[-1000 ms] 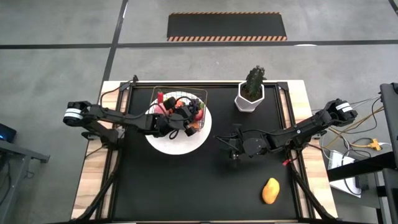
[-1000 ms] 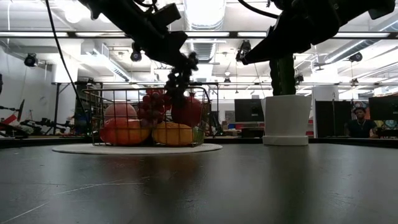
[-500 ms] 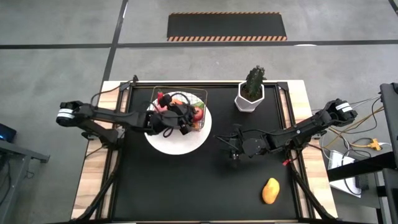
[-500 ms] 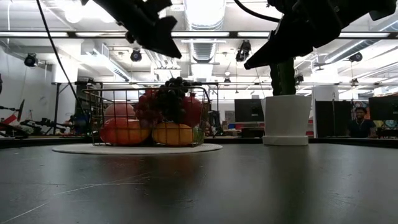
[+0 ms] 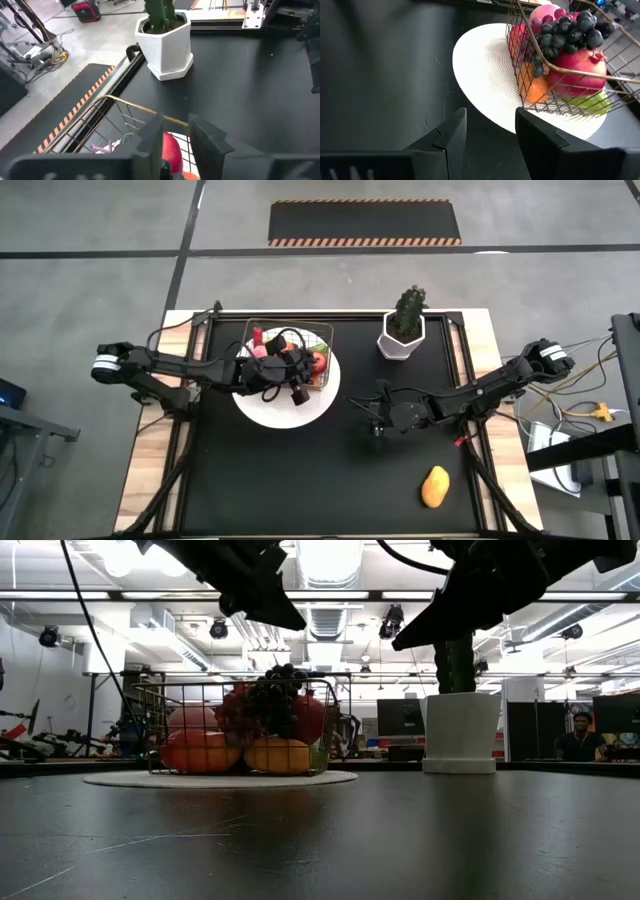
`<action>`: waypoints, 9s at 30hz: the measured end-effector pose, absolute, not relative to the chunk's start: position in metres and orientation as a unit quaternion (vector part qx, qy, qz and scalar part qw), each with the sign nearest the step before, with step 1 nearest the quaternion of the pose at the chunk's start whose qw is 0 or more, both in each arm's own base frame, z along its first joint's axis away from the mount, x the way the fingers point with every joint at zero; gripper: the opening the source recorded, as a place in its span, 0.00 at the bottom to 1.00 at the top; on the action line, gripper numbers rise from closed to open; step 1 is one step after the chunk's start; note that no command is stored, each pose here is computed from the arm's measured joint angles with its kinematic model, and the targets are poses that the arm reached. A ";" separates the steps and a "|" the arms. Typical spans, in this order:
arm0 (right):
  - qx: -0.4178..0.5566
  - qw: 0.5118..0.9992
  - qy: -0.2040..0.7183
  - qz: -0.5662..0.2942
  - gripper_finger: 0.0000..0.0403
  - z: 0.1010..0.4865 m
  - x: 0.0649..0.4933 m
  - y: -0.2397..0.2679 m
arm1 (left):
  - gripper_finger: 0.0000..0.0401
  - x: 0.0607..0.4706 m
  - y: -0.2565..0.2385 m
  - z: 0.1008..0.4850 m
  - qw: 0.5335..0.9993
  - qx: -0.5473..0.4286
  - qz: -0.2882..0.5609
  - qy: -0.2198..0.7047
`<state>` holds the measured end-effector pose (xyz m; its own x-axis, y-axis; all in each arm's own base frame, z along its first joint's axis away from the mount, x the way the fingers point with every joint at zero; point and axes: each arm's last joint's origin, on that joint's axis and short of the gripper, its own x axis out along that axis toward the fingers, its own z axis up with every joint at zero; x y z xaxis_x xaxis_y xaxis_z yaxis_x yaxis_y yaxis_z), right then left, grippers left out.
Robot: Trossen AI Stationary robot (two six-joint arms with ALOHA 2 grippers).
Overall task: Build produce basket
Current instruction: Put the mango in the gold wire basket
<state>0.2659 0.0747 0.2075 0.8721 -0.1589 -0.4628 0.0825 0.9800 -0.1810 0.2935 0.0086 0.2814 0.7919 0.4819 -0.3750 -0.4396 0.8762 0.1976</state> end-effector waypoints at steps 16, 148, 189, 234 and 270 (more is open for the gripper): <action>0.301 0.883 0.333 0.134 0.39 0.219 0.264 0.099 | 0.02 0.281 -0.059 0.319 0.977 0.163 0.110 0.084; -0.150 0.978 0.011 0.145 0.61 0.232 0.263 0.124 | 0.02 0.267 -0.089 0.347 0.989 0.112 0.032 -0.093; -0.157 0.987 -0.005 0.043 0.62 0.195 0.282 0.080 | 0.77 0.350 -0.105 0.237 0.994 0.036 0.068 -0.076; -0.122 0.992 0.009 0.007 0.89 0.210 0.274 0.075 | 0.51 0.338 -0.098 0.246 0.991 0.064 0.115 -0.037; -0.051 0.993 0.107 -0.010 0.89 0.236 0.233 0.061 | 0.51 0.233 0.067 0.244 0.795 -0.098 0.596 0.062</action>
